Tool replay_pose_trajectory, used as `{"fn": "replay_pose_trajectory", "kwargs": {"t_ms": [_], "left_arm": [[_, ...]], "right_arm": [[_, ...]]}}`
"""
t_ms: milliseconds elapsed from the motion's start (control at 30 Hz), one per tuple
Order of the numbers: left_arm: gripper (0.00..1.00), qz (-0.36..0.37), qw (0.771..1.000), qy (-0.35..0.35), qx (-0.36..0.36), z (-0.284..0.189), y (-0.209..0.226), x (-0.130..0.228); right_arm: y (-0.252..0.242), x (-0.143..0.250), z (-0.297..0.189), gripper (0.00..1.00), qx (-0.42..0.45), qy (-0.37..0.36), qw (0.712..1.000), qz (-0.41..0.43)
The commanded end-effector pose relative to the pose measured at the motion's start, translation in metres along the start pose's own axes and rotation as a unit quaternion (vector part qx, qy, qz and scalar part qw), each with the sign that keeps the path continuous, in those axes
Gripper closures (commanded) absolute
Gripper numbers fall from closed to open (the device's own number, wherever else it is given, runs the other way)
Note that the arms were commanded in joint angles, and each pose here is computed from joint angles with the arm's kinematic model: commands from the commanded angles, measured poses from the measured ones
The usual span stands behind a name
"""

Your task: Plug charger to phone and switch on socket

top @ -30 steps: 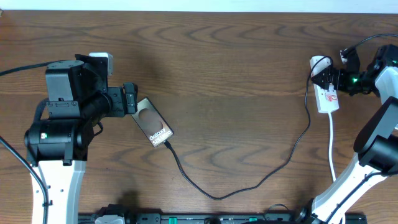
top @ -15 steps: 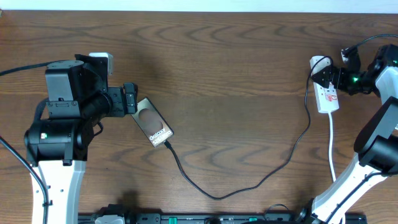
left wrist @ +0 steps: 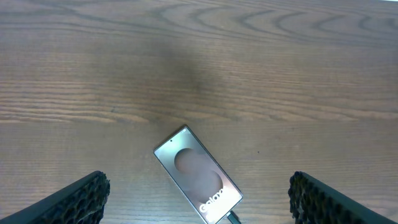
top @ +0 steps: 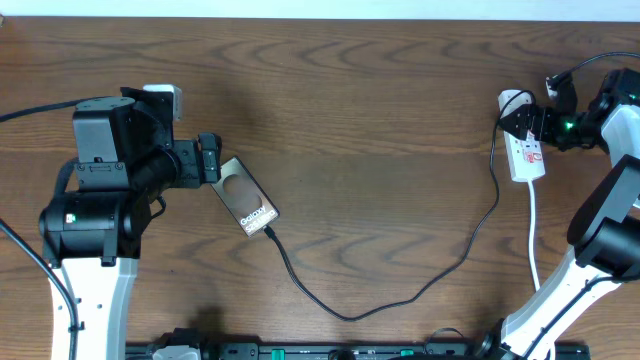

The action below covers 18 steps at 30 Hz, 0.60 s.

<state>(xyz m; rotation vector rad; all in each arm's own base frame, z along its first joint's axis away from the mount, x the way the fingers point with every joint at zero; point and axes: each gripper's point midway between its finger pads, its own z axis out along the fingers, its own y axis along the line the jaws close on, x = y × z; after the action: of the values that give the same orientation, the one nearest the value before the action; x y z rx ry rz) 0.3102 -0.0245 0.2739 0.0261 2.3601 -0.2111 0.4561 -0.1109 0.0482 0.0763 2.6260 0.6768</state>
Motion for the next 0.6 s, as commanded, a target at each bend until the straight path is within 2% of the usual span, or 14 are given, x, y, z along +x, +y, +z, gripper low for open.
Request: {"fn": "replay_pose_trajectory", "kwargs": {"t_ms": [0,467,567], "left_arm": [[0.07,0.009,1.0,-0.005,0.001,-0.002,-0.001,-0.003],[0.07,0.009,1.0,-0.005,0.001,-0.002,-0.001,-0.003],[0.07,0.009,1.0,-0.005,0.001,-0.002,-0.001,-0.003]], "right_arm": [[0.027,0.015,0.02,0.01,-0.048,0.03,0.998,0.016],[0.025,0.042,0.037,0.01,-0.062,0.043,0.997,0.028],[0.016,0.043,0.034,0.01,-0.041,0.05,0.997,0.031]]}}
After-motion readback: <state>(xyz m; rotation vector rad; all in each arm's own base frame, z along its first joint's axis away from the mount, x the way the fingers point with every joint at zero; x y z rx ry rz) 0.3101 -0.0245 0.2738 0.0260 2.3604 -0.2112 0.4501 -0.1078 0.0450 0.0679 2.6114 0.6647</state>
